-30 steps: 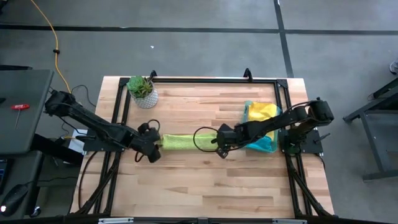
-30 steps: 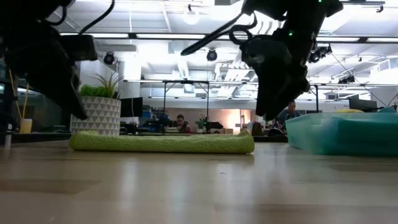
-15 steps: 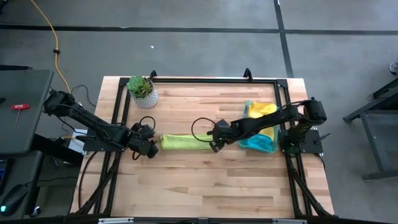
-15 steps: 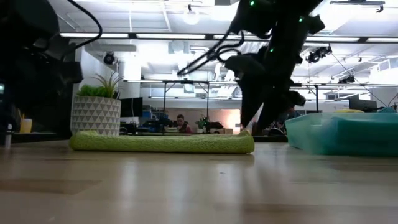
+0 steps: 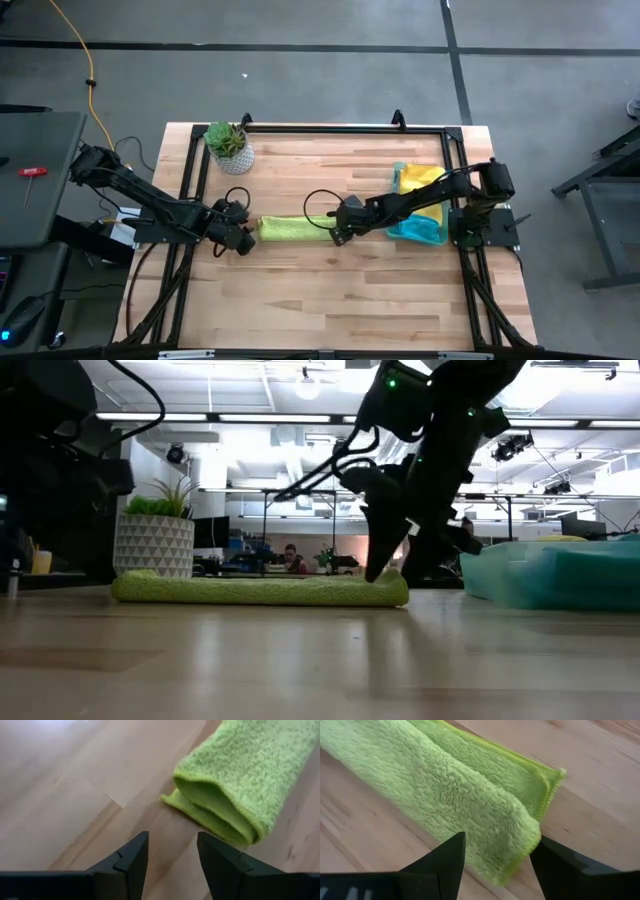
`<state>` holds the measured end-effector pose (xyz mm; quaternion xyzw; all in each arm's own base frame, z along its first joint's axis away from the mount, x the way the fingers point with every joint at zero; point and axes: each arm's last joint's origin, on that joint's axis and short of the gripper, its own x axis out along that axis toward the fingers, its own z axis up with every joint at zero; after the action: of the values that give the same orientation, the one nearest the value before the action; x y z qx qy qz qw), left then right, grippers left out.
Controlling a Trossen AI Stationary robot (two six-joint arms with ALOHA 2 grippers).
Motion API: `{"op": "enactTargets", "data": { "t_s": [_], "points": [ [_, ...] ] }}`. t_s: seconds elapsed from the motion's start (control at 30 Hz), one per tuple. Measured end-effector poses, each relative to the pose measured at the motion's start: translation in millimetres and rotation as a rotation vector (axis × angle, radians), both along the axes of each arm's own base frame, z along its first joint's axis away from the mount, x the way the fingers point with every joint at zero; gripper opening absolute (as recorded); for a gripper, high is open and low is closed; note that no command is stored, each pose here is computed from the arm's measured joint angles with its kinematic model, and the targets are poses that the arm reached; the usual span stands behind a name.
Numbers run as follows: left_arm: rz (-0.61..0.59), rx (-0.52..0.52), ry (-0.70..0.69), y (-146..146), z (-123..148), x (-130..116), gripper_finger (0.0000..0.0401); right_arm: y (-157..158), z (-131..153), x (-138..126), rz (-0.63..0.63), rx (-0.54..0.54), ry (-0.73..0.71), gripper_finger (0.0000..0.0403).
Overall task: Fold microfiber towels
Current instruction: Fold the green microfiber cloth
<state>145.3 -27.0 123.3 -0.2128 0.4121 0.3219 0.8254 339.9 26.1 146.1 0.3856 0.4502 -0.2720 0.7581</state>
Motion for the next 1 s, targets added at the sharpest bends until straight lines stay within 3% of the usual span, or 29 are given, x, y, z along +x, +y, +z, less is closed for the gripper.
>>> {"op": "enactTargets", "data": {
  "t_s": [0.53,1.0],
  "points": [
    [-0.013,-0.074,0.117,-0.3,-4.2,-9.0,0.0158,-0.4,-16.5,21.8,0.000,0.036,-0.137,0.0206],
    [0.010,-0.087,0.105,-0.4,-4.0,-8.6,0.0158,-3.6,-14.1,9.7,-0.015,-0.033,-0.030,0.0206]
  ]
}}
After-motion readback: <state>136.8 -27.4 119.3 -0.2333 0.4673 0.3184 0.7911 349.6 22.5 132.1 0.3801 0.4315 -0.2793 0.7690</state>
